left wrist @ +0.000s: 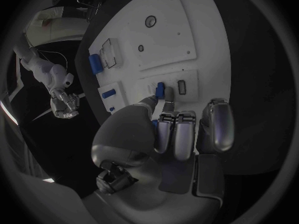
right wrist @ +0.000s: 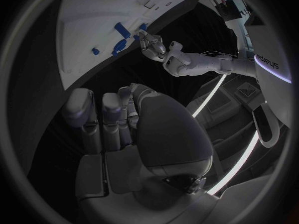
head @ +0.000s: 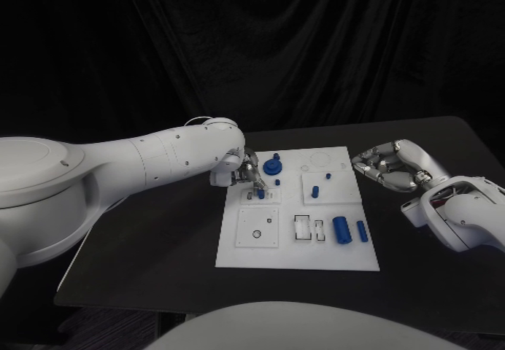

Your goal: Assemble the parts on the task board

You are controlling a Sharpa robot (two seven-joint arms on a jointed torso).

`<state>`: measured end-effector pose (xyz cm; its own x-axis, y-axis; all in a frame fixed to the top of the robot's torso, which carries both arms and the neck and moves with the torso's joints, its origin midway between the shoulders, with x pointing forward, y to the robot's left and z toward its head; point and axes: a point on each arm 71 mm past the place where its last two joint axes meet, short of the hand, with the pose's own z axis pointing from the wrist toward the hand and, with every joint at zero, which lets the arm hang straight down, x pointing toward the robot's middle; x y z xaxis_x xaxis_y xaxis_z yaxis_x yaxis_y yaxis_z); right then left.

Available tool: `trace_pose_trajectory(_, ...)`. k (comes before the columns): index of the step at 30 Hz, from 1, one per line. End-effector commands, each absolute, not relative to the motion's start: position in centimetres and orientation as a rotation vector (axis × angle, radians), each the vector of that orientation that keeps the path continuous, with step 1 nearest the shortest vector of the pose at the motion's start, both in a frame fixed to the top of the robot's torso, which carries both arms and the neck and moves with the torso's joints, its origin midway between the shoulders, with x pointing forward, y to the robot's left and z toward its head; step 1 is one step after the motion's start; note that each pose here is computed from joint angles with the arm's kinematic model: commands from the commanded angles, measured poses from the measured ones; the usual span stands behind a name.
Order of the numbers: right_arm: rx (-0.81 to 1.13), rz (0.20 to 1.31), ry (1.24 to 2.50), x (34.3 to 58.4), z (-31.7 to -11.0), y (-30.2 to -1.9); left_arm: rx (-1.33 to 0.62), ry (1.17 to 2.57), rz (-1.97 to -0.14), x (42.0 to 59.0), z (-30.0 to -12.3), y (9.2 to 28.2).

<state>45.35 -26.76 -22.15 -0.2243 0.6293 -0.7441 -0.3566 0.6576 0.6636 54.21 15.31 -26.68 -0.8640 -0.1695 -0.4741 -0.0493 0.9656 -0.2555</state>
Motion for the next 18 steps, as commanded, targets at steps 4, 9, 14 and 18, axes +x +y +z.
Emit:
trace_pose_trajectory(4,0.243,0.917,1.562,45.36,-22.34,-26.77,-0.149,2.615,-0.343,53.91,-27.05,15.07)
trace_pose_trajectory(9,0.243,0.917,1.564,45.38,-22.36,-26.76,-0.148,2.620,-0.335,53.87,-27.10,15.15)
trace_pose_trajectory(14,0.242,0.918,1.566,45.40,-22.38,-26.74,-0.146,2.629,-0.323,53.81,-27.17,15.22)
trace_pose_trajectory(18,0.242,0.918,1.566,45.41,-22.39,-26.74,-0.146,2.632,-0.318,53.75,-27.21,15.24)
